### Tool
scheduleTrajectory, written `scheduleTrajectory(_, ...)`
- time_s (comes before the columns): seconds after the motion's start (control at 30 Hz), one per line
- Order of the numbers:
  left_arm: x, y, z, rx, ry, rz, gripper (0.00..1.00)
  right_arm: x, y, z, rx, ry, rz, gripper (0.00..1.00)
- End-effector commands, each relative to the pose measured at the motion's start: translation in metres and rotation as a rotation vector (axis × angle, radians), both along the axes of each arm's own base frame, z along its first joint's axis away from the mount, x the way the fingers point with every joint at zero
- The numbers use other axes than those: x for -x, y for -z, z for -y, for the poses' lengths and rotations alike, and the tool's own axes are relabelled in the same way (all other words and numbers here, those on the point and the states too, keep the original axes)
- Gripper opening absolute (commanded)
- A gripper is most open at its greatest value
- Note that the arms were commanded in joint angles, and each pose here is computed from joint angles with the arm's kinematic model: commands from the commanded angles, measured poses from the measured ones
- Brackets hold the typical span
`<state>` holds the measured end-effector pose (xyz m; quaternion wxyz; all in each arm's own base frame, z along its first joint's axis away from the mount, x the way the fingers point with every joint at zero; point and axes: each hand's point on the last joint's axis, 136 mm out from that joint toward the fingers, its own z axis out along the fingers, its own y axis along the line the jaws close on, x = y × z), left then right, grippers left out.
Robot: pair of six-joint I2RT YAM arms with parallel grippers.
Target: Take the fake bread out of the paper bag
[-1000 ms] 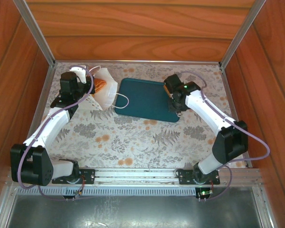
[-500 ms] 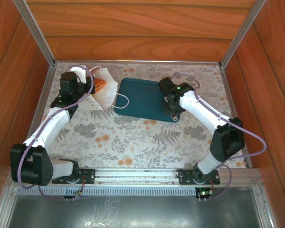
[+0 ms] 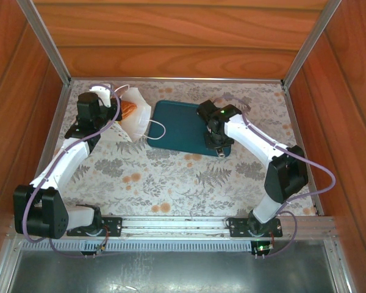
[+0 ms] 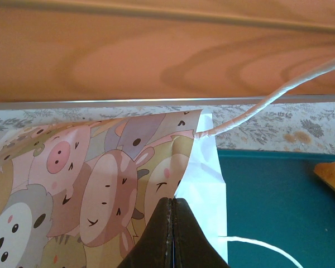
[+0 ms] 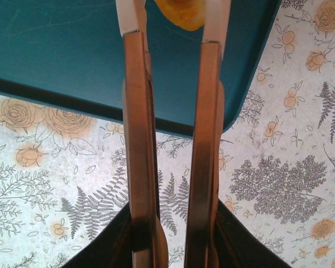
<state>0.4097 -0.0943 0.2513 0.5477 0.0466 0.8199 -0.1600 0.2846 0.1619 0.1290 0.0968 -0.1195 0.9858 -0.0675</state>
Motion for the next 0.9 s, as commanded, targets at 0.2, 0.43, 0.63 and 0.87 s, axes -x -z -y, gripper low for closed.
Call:
scheduleTrajectory(0.2, 0.0, -0.025, 0.003, 0.029, 0.009, 0.049, 0.0, 0.007, -0.007, -0.013, -0.056, -0.032, -0.025, 0.34)
scheduleTrajectory(0.43, 0.0, -0.025, 0.003, 0.031, 0.01, 0.048, 0.0, 0.008, -0.02, -0.019, -0.103, -0.049, -0.001, 0.37)
scheduleTrajectory(0.63, 0.0, -0.025, 0.003, 0.029, 0.011, 0.048, 0.0, 0.008, -0.028, -0.023, -0.131, -0.052, 0.015, 0.37)
scheduleTrajectory(0.87, 0.0, -0.023, 0.003, 0.028, 0.009, 0.045, 0.0, 0.008, -0.022, -0.029, -0.151, -0.072, -0.005, 0.38)
